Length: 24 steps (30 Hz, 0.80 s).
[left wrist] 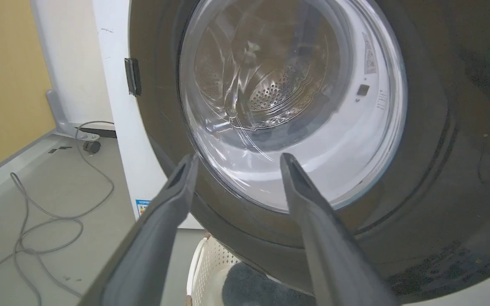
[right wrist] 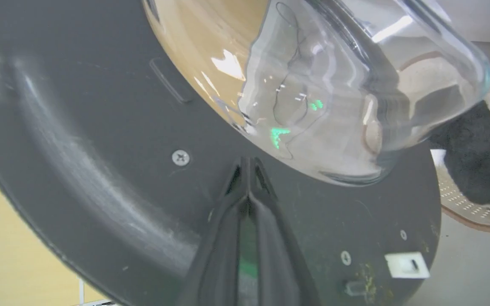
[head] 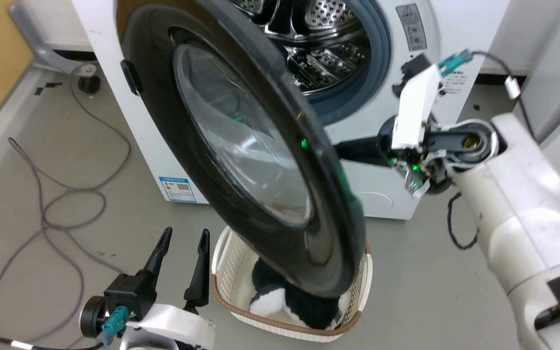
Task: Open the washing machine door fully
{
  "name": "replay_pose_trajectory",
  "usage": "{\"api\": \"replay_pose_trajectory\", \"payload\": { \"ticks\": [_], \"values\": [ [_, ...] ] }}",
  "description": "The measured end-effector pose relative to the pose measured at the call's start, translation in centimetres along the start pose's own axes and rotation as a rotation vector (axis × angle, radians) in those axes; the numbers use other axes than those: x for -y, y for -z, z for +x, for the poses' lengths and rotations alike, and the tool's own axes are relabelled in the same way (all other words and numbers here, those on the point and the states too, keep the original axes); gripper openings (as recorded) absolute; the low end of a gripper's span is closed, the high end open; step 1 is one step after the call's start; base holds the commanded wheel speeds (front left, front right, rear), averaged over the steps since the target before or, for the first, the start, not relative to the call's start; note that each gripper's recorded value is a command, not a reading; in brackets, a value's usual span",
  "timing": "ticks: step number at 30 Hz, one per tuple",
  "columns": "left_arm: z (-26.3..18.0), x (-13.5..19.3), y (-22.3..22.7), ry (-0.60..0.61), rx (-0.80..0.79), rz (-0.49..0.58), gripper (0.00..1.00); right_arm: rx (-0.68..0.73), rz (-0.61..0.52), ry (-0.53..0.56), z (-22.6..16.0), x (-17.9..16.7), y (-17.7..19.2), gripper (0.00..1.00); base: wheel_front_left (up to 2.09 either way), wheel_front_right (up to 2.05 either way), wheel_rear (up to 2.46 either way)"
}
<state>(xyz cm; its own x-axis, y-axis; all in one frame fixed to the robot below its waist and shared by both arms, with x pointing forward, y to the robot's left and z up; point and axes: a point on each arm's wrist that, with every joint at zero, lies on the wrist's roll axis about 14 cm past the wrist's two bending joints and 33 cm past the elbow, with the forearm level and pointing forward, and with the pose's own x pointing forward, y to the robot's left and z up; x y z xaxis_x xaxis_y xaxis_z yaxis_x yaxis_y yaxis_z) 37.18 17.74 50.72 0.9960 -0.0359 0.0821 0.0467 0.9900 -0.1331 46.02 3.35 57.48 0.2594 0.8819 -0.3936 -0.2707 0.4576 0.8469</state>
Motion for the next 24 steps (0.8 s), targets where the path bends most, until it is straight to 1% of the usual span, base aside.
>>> {"api": "replay_pose_trajectory", "payload": {
  "ticks": [14,17,19,20,21,22,24],
  "values": [
    [-0.9,-0.5,-0.1,-0.021,0.0,0.004,1.0,-0.135,0.016,-0.171,1.7,-2.3,5.9,0.0,0.0,0.0,0.0],
    [-0.9,-0.5,0.0,-0.023,-0.001,0.004,1.0,-0.138,0.024,-0.195,1.9,-2.5,6.7,0.0,0.0,0.0,0.0],
    [-0.9,-0.5,-0.1,-0.022,-0.001,0.003,1.0,-0.11,0.034,-0.212,1.9,-2.6,6.7,0.0,0.0,0.0,0.0],
    [-0.9,-0.4,-0.1,-0.021,0.0,0.003,1.0,-0.062,0.039,-0.219,1.8,-2.7,6.2,0.29,0.0,0.0,0.0],
    [-0.9,-0.4,-0.1,-0.022,0.0,0.003,1.0,-0.019,0.039,-0.23,1.7,-2.9,5.7,0.83,0.0,0.0,0.0],
    [-0.9,-0.4,0.0,-0.024,-0.001,0.004,1.0,0.021,0.036,-0.243,1.5,-3.2,5.2,1.0,0.0,0.0,0.0],
    [-0.9,-0.4,0.0,-0.024,-0.001,0.004,1.0,0.069,0.046,-0.262,1.2,-3.3,5.0,1.0,0.0,0.0,0.0]
  ]
}}
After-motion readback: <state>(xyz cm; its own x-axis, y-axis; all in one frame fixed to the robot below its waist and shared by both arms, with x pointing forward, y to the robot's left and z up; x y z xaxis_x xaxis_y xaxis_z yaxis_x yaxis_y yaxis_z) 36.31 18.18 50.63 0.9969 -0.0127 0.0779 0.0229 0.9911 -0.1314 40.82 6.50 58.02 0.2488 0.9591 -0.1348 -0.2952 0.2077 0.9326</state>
